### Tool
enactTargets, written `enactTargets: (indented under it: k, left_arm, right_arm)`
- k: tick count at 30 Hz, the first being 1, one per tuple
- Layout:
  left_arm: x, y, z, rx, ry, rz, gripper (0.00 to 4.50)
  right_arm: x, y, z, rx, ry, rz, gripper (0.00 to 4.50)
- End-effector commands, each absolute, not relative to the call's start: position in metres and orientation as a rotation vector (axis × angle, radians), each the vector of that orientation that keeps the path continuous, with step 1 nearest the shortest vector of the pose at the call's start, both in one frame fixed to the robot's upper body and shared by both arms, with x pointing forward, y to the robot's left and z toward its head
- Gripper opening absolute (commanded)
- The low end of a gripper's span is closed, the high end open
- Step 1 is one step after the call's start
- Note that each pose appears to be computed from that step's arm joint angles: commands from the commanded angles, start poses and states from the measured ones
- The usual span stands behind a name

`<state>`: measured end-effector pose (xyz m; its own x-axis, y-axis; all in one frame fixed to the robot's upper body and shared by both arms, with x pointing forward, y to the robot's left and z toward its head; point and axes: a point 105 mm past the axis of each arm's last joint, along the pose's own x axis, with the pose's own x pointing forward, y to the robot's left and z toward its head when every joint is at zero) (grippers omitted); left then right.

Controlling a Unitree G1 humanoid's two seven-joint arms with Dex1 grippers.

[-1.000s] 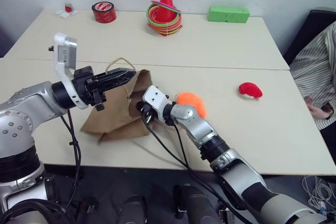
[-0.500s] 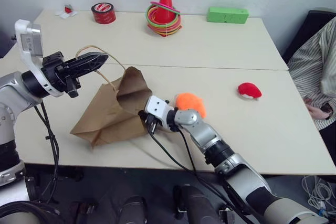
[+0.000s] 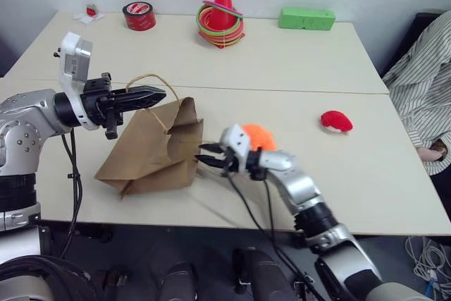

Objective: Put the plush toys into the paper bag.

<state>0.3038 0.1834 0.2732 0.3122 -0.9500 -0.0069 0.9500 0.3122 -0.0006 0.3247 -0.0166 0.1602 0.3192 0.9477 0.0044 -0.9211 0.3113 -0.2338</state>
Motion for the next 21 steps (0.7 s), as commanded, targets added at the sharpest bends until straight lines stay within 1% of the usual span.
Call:
enactTargets:
  k: [1,3,4,5,6,8,11,13,16,19,21]
  left_arm:
    - [0.299,0.183,0.286,0.056,-0.034,-1.275,0.0]
    - [0.299,0.184,0.286,0.057,-0.03,-1.282,0.0]
    - [0.298,0.184,0.286,0.06,-0.026,-1.287,0.0]
    - [0.298,0.184,0.286,0.064,-0.021,-1.294,0.0]
    - [0.297,0.184,0.285,0.066,-0.019,-1.299,0.0]
    - [0.297,0.183,0.286,0.066,-0.013,-1.309,0.0]
    - [0.298,0.18,0.284,0.071,-0.002,-1.326,0.0]
    - [0.299,0.178,0.283,0.076,0.006,-1.336,0.0]
    - [0.301,0.177,0.282,0.084,0.023,-1.347,0.0]
    - [0.301,0.176,0.28,0.093,0.036,-1.355,0.0]
    - [0.302,0.176,0.28,0.095,0.04,-1.357,0.0]
  right_arm:
    - [0.311,-0.045,0.19,-0.153,-0.219,1.241,2.99]
    - [0.316,-0.072,0.191,-0.205,-0.162,1.163,3.76]
    - [0.321,-0.084,0.19,-0.246,-0.131,1.113,4.06]
    - [0.326,-0.094,0.189,-0.273,-0.092,1.07,4.48]
    - [0.328,-0.099,0.187,-0.285,-0.068,1.048,4.48]
    - [0.332,-0.107,0.177,-0.31,0.032,1.011,4.48]
    - [0.339,-0.11,0.149,-0.357,0.182,0.971,4.48]
    - [0.342,-0.102,0.139,-0.334,0.216,0.979,4.48]
    - [0.347,-0.09,0.133,-0.285,0.237,1.003,4.48]
    - [0.357,-0.085,0.131,-0.281,0.225,1.005,3.86]
    - [0.36,-0.085,0.136,-0.284,0.202,1.012,3.17]
